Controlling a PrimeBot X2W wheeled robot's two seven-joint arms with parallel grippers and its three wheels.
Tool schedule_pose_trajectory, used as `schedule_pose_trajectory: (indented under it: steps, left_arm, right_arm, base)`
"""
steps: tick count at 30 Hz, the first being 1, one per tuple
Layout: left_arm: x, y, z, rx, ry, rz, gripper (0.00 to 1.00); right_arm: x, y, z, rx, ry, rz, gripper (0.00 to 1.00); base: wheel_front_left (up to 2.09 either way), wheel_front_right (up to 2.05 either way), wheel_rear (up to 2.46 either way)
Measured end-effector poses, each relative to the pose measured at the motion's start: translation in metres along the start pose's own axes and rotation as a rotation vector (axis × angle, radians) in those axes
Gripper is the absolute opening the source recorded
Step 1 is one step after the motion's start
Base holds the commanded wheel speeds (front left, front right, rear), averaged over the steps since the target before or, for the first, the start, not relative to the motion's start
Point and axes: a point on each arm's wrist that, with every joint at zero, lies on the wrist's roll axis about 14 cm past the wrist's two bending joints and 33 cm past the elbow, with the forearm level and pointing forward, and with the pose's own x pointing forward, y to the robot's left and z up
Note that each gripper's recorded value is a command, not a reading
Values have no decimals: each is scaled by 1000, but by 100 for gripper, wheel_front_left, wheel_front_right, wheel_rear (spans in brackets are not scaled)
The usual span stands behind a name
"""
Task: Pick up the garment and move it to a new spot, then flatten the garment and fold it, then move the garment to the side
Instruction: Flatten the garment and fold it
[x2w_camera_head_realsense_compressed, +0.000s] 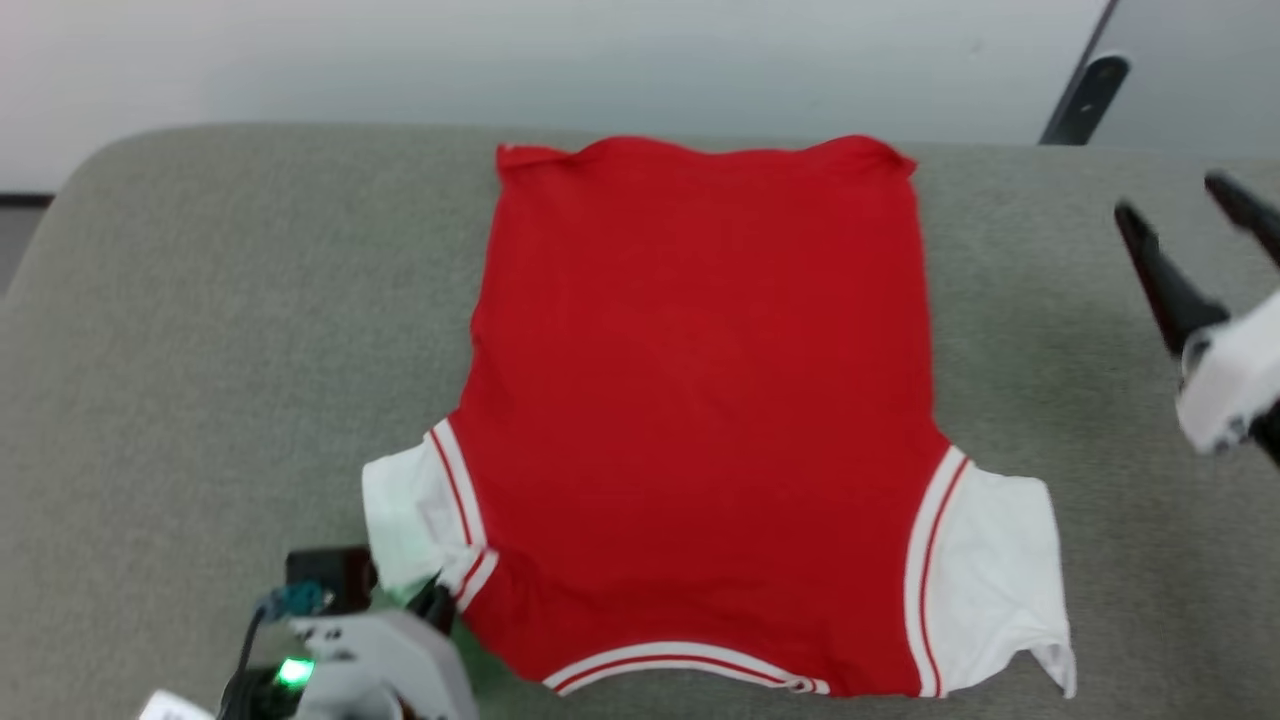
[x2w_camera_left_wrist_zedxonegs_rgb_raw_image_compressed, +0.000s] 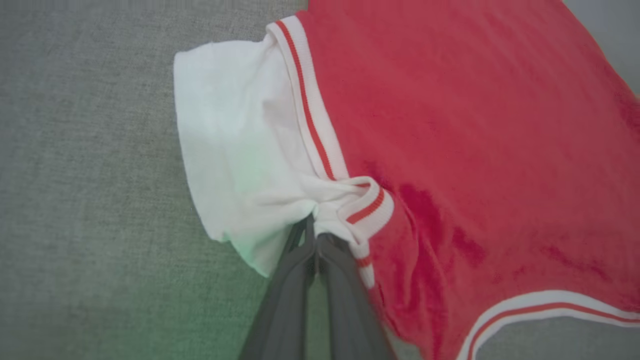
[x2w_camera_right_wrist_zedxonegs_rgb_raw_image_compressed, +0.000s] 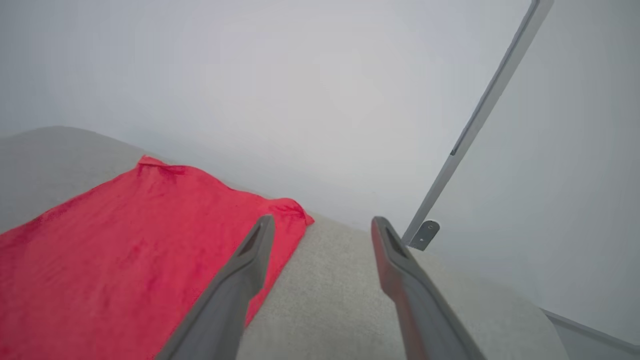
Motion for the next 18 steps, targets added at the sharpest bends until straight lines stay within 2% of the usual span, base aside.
schedule_pose_trajectory:
  steps: [6, 11, 18]
  left_arm:
    - [15, -13, 15, 14, -36, -41, 0]
    - [28, -20, 21, 20, -53, -66, 0]
    - [45, -21, 22, 10, -52, -87, 0]
  right_arm:
    - [60, -9, 4, -23, 7, -4, 100]
    - [107, -14, -22, -45, 175, 1, 100]
    - [161, 2, -64, 40, 409, 36, 100]
  base:
    - [0, 0, 0]
    - [0, 0, 0]
    - [0, 0, 0]
